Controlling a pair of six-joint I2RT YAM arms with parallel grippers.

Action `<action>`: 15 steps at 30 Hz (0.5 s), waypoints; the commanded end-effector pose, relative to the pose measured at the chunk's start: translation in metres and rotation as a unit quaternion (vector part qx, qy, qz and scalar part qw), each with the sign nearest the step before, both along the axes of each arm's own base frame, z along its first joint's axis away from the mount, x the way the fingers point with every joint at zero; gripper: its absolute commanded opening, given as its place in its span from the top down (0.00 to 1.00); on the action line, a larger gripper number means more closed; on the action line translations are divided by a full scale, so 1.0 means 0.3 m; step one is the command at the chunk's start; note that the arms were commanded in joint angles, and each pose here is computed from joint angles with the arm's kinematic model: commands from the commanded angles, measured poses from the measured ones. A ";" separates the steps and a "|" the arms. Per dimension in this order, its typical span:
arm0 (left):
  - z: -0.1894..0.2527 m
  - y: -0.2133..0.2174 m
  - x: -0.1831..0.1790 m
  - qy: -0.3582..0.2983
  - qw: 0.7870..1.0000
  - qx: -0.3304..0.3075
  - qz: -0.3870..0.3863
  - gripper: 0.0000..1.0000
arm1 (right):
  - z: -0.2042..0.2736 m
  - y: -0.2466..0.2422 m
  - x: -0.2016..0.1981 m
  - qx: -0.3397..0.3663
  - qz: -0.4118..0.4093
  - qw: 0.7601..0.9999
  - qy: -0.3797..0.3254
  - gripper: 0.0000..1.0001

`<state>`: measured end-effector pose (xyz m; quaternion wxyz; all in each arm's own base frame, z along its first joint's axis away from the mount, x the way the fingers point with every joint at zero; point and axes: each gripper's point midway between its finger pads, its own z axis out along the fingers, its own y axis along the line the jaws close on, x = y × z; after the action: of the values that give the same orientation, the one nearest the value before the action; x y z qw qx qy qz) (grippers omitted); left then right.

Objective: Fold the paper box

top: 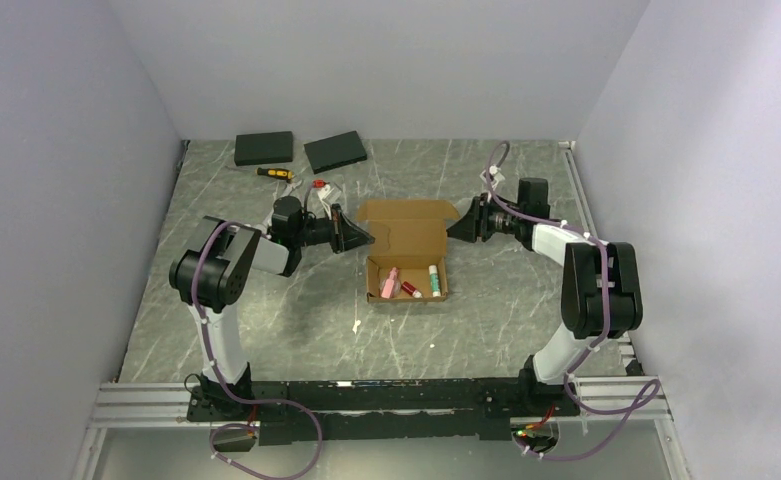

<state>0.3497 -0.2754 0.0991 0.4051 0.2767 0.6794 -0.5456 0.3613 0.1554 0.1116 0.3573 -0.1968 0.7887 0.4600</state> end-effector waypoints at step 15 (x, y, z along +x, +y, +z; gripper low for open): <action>0.048 -0.024 -0.041 -0.042 0.999 0.000 -0.027 1.00 | -0.005 0.085 0.014 -0.026 0.041 0.998 -0.037 0.89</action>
<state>0.3460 -0.2764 0.0995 0.4084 0.2869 0.6765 -0.5415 0.3540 0.1763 0.0997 0.3406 -0.2359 0.7897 0.4525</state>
